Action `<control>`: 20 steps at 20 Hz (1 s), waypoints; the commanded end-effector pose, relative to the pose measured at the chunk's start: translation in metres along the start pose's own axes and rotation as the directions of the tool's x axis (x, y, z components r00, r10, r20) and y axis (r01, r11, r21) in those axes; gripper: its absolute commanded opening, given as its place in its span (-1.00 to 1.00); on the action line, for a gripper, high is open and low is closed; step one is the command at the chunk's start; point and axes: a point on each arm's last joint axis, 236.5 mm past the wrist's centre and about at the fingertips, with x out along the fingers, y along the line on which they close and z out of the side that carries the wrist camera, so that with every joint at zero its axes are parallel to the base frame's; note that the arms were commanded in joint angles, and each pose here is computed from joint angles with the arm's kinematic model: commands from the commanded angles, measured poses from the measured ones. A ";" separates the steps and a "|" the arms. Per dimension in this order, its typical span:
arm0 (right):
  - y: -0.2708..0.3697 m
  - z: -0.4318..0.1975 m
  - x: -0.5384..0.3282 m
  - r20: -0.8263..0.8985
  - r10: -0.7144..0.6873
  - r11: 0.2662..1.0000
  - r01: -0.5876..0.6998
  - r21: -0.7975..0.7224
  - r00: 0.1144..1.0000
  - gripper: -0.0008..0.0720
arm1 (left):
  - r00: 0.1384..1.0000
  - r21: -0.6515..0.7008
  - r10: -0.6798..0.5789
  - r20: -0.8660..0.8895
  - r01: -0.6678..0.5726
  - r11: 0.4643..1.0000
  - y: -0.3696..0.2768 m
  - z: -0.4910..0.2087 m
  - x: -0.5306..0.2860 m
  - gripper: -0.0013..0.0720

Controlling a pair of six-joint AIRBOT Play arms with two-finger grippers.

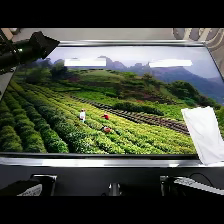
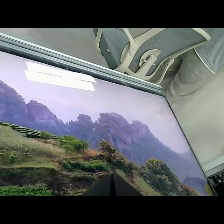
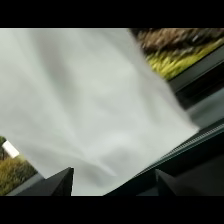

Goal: Fold the shirts.

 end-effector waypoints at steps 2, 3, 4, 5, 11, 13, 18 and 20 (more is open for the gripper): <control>0.027 0.130 -0.143 0.513 -0.098 0.972 0.193 -0.134 0.853 0.47 | 0.998 0.129 0.056 -0.009 -0.054 0.990 0.009 -0.003 0.001 -0.90; 0.056 0.152 -0.169 0.589 -0.078 0.947 0.244 -0.208 0.805 0.47 | 0.988 0.195 0.151 -0.018 -0.144 0.970 0.025 -0.006 0.002 -0.90; 0.097 0.166 -0.182 0.625 -0.030 0.912 0.277 -0.303 0.780 0.47 | 0.957 0.248 0.287 -0.030 -0.271 0.930 0.050 -0.009 0.001 -0.90; 0.147 0.172 -0.181 0.621 0.042 0.870 0.277 -0.408 0.783 0.47 | 0.902 0.293 0.428 -0.051 -0.397 0.870 0.078 -0.015 -0.004 -0.90; 0.343 0.043 -0.039 -0.046 0.119 0.619 -0.110 -0.777 0.992 0.48 | 0.358 0.452 0.756 -0.548 -0.634 0.628 0.202 -0.155 -0.052 1.00; 0.354 0.002 -0.017 -0.232 0.041 0.562 -0.215 -0.799 0.972 0.48 | 0.276 0.486 0.742 -0.610 -0.609 0.626 0.210 -0.188 -0.064 1.00; 0.360 -0.010 -0.001 -0.214 0.045 0.605 -0.198 -0.771 0.976 0.48 | 0.442 0.331 0.608 -0.659 -0.556 0.762 0.183 -0.226 -0.037 1.00; 0.352 -0.022 0.015 -0.236 0.035 0.625 -0.206 -0.753 0.971 0.48 | 0.455 0.329 0.608 -0.651 -0.552 0.766 0.182 -0.224 -0.034 1.00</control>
